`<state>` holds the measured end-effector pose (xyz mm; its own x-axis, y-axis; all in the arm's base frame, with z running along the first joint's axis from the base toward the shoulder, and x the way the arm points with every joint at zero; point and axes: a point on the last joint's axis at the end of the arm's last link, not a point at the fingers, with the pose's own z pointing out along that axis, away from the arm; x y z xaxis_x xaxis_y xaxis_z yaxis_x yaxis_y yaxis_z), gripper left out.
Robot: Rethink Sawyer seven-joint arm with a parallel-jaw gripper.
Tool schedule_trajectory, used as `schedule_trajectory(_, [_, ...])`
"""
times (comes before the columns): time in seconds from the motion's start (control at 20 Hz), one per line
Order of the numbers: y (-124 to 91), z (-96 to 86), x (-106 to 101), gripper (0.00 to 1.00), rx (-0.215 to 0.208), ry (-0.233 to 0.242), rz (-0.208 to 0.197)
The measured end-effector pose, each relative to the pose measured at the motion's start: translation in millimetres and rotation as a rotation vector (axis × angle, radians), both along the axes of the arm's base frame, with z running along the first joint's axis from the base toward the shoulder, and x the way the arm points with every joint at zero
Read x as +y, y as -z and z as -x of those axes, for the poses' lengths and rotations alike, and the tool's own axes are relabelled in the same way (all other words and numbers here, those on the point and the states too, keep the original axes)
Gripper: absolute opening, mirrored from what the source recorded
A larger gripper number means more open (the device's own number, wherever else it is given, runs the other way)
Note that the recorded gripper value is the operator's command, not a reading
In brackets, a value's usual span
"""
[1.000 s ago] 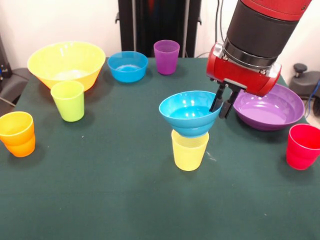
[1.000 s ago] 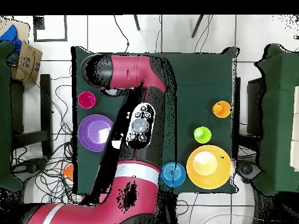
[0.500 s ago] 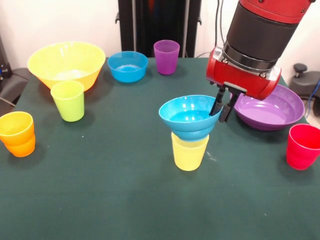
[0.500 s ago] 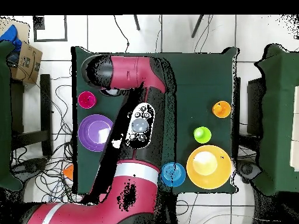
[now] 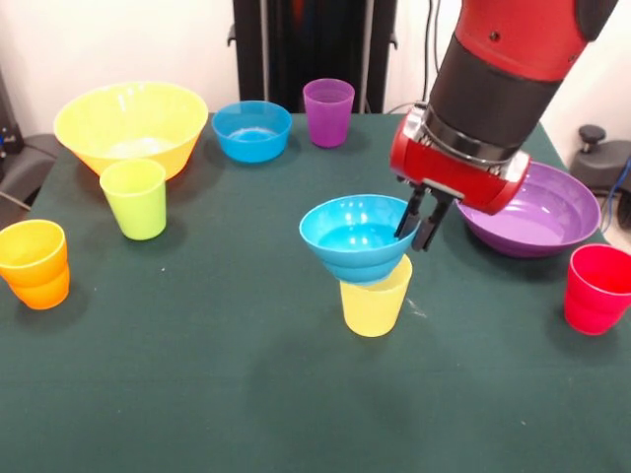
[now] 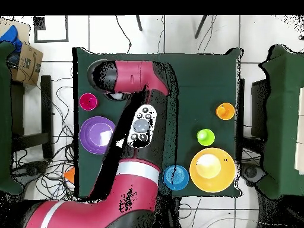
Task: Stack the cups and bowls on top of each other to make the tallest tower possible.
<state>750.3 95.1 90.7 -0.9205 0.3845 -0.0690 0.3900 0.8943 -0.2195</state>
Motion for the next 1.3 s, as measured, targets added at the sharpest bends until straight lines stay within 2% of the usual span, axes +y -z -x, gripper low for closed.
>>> schedule_trajectory(0.55, [43.0,15.0,0.9,0.0,0.06,-0.01,0.026])
schedule_trajectory(1.05, [43.1,17.1,7.4,0.0,0.072,-0.007,0.027])
schedule_trajectory(1.3, [39.4,21.9,13.3,0.0,0.103,-0.005,0.03])
